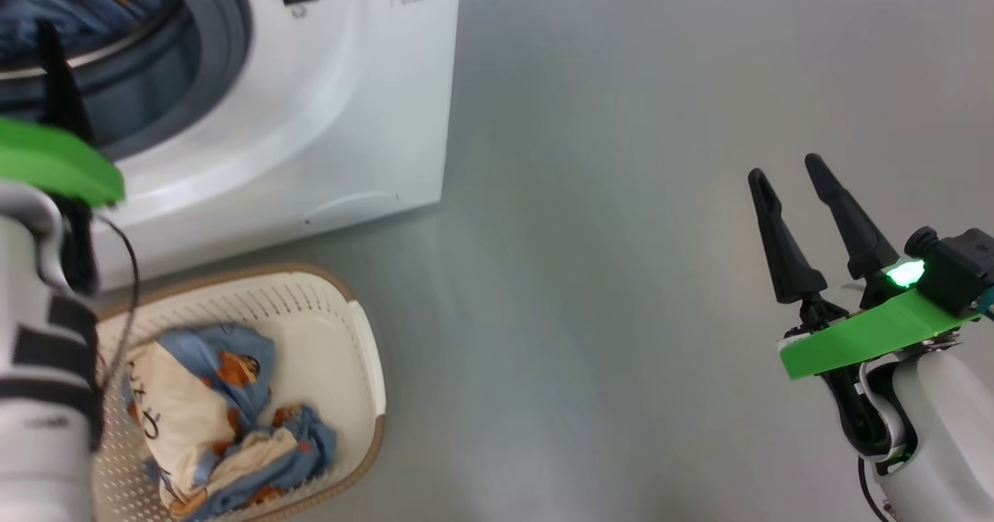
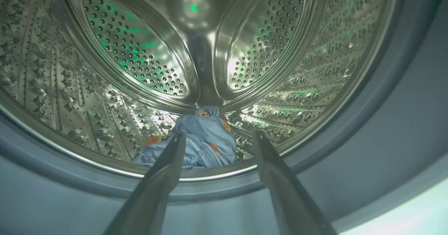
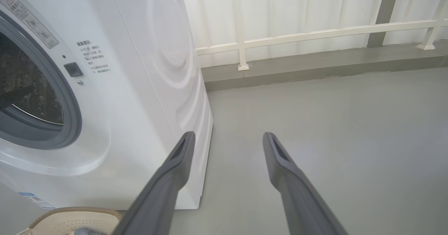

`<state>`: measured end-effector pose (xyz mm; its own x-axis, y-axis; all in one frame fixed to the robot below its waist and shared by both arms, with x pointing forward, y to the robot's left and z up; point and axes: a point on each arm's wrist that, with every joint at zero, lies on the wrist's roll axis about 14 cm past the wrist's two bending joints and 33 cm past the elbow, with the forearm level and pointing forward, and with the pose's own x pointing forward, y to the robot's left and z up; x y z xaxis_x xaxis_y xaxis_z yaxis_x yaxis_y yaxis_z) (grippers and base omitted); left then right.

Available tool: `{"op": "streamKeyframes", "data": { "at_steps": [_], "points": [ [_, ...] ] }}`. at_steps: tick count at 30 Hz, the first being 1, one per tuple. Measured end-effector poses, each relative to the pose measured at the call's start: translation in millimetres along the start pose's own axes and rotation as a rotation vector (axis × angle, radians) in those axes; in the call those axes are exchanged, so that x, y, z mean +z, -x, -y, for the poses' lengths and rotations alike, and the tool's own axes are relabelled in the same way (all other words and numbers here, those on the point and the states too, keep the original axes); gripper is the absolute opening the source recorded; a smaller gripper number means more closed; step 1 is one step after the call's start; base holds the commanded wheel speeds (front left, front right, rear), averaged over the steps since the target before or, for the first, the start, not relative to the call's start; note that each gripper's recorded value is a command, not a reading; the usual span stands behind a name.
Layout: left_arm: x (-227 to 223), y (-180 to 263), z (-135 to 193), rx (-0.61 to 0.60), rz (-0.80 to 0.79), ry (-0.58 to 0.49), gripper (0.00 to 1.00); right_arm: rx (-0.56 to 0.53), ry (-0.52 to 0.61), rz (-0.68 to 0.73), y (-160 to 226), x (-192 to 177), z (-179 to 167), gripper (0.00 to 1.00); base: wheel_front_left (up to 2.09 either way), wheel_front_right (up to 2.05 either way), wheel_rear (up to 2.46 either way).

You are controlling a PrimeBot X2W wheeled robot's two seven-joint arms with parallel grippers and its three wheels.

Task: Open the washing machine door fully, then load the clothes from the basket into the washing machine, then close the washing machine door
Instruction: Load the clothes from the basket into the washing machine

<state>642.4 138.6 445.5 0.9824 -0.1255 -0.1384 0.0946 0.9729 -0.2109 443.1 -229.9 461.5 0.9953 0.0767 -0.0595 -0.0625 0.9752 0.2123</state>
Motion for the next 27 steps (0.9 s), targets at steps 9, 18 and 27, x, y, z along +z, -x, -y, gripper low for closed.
{"op": "streamKeyframes", "data": {
  "at_steps": [9, 18, 27],
  "points": [
    [9, 64, 9, -0.020, 0.052, -0.032, 1.00, -0.007, -0.019, 0.062, 23, 24, -6, 1.00, 0.00, 0.00, 0.00],
    [15, 127, 13, -0.019, 0.093, -0.038, 1.00, 0.004, -0.031, 0.117, 41, 43, -14, 1.00, 0.00, 0.00, 0.00],
    [18, 193, -5, 0.042, 0.143, -0.064, 1.00, 0.067, -0.028, 0.143, 46, 50, -37, 1.00, 0.00, 0.00, 0.00]
  ]
}}
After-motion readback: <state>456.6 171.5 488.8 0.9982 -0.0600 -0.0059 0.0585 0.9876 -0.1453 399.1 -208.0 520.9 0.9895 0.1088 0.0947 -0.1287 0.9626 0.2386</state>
